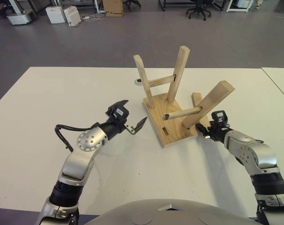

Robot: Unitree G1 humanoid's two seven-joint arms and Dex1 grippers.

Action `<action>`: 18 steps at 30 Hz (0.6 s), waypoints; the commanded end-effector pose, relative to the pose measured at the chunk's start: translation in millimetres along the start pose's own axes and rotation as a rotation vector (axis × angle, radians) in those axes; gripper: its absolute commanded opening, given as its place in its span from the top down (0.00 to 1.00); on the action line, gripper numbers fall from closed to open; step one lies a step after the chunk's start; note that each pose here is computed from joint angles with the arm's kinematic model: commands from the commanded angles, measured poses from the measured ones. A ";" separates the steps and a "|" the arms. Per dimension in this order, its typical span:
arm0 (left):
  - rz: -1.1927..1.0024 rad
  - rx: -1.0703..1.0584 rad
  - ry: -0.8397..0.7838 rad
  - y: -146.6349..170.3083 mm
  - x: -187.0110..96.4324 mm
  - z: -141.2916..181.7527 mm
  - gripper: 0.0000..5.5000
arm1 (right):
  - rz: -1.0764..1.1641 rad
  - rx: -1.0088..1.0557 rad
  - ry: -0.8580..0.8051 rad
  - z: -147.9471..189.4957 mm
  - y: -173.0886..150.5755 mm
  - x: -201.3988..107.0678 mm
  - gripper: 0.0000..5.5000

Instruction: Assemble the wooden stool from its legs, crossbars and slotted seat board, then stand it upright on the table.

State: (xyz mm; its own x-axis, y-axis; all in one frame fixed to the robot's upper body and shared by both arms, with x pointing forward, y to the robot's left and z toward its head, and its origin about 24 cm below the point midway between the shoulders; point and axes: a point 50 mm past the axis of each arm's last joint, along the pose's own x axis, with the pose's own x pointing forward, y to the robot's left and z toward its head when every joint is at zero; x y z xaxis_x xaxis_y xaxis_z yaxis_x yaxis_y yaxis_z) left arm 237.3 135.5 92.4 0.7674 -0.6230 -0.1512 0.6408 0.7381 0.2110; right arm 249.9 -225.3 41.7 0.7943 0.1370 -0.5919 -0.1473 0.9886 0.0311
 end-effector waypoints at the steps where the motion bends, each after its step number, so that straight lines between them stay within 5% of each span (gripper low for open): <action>1: 0.003 0.020 0.000 0.1 3.0 1.1 0.02 | -0.030 0.004 0.039 -7.2 -6.4 1.6 0.47; 6: 0.023 -0.034 -0.076 6.9 4.5 16.3 0.02 | -0.089 0.013 0.004 -15.6 -27.3 6.7 0.60; 12: 0.071 -0.397 -0.521 45.6 6.7 117.3 0.02 | -0.230 -0.141 -0.591 115.1 -78.4 -33.4 0.62; 15: -0.089 -0.595 -0.716 54.6 15.4 173.4 0.02 | 0.008 -0.266 -0.956 192.2 -44.0 -77.3 0.62; 18: -0.264 -0.687 -0.834 55.9 19.7 223.7 0.02 | 0.368 -0.455 -1.161 232.9 21.0 -118.2 0.62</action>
State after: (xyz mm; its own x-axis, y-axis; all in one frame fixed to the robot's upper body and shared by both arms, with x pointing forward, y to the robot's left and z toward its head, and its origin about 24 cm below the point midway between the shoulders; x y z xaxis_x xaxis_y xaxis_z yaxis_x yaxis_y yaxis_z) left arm 284.3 114.9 289.7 0.5874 -0.5592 0.5850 0.8056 0.4728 -0.3570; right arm 304.3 -242.5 260.8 0.8394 0.4040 0.3636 -0.3298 0.9103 -0.2501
